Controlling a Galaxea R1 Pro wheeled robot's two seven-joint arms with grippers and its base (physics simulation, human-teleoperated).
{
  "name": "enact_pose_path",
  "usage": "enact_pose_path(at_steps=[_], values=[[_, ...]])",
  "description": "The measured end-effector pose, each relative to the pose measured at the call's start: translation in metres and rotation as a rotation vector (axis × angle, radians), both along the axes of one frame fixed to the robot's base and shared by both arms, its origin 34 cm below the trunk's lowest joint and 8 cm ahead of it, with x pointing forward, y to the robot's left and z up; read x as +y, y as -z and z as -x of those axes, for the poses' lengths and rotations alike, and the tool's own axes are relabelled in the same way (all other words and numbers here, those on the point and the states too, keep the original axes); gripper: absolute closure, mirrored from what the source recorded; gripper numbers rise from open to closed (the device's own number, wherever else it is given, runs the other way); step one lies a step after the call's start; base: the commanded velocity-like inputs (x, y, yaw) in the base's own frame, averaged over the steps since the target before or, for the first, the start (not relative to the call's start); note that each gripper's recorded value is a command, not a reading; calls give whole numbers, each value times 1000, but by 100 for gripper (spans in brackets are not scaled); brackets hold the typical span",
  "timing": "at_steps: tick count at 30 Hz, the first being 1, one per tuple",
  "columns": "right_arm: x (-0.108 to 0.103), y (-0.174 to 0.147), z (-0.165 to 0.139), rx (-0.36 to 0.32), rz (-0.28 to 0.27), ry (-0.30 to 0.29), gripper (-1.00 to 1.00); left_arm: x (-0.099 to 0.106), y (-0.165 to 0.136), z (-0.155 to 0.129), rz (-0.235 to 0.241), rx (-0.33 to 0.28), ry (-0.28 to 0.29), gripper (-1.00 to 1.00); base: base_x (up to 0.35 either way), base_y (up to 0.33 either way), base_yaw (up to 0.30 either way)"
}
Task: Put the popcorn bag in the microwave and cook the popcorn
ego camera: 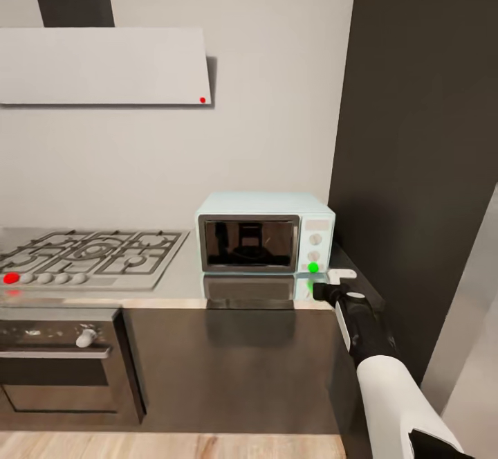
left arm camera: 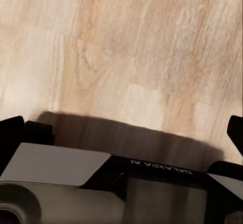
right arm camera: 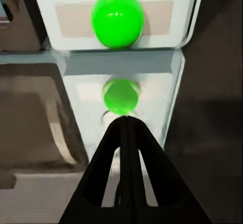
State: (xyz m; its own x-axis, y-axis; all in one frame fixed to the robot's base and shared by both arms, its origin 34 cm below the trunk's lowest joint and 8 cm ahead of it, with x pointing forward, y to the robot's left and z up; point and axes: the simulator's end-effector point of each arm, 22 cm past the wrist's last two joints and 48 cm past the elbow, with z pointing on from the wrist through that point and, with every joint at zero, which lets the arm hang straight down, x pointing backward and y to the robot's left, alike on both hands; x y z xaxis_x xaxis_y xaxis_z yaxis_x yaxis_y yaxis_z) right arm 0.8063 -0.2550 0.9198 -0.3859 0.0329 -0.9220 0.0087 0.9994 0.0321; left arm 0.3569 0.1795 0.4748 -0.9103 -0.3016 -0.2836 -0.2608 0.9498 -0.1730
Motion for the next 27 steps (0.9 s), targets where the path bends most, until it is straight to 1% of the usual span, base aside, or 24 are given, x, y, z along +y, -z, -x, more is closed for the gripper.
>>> enact_pose_path(at_steps=[8,10,13,14,15,16,17,18,19,20,21,22,23,24,25,26,27], values=[[0,-3,0,-2,2,1,100,0,0,1,1,3,1,-100,-346,0,0],[3,8,3,35,-11,-1,100,-1,0,1,1,3,3,-100,-346,0,0],[2,13,3,58,-16,-2,100,-1,0,1,0,2,6,-100,-346,0,0],[5,22,6,79,-19,-7,100,-1,0,0,0,2,5,-100,-346,0,0],[11,54,17,143,-24,-19,100,0,0,0,0,2,3,-100,-346,0,0],[17,92,35,221,-30,-32,100,0,0,0,-1,2,2,-100,-346,0,0],[12,137,58,312,-25,-36,100,1,0,0,-1,2,2,-100,-346,0,0],[6,167,76,375,-22,-35,100,1,0,0,-1,1,2,-100,-346,0,0],[-5,216,110,483,-16,-34,100,1,0,0,-2,1,1,-100,-346,0,0],[-10,246,135,544,-14,-38,100,1,0,0,-2,0,1,-100,-346,0,0],[-10,275,158,586,-13,-47,100,1,0,0,-2,0,1,-100,-346,0,0],[-8,294,176,609,-9,-53,100,1,0,0,-2,-1,1,-100,-346,0,0],[-7,311,193,626,1,-51,100,2,0,0,-3,-1,1,-100,-346,0,0],[-10,328,212,633,25,-35,100,2,0,0,-3,-1,1,-100,-346,0,0],[-14,337,223,634,40,-23,100,2,0,0,-4,-1,0,-100,-346,0,0],[-17,351,243,650,51,-15,100,3,0,0,-4,-1,0,-100,-346,0,0],[-19,374,280,693,64,-12,100,3,0,0,-4,-2,0,-100,-346,0,0]])
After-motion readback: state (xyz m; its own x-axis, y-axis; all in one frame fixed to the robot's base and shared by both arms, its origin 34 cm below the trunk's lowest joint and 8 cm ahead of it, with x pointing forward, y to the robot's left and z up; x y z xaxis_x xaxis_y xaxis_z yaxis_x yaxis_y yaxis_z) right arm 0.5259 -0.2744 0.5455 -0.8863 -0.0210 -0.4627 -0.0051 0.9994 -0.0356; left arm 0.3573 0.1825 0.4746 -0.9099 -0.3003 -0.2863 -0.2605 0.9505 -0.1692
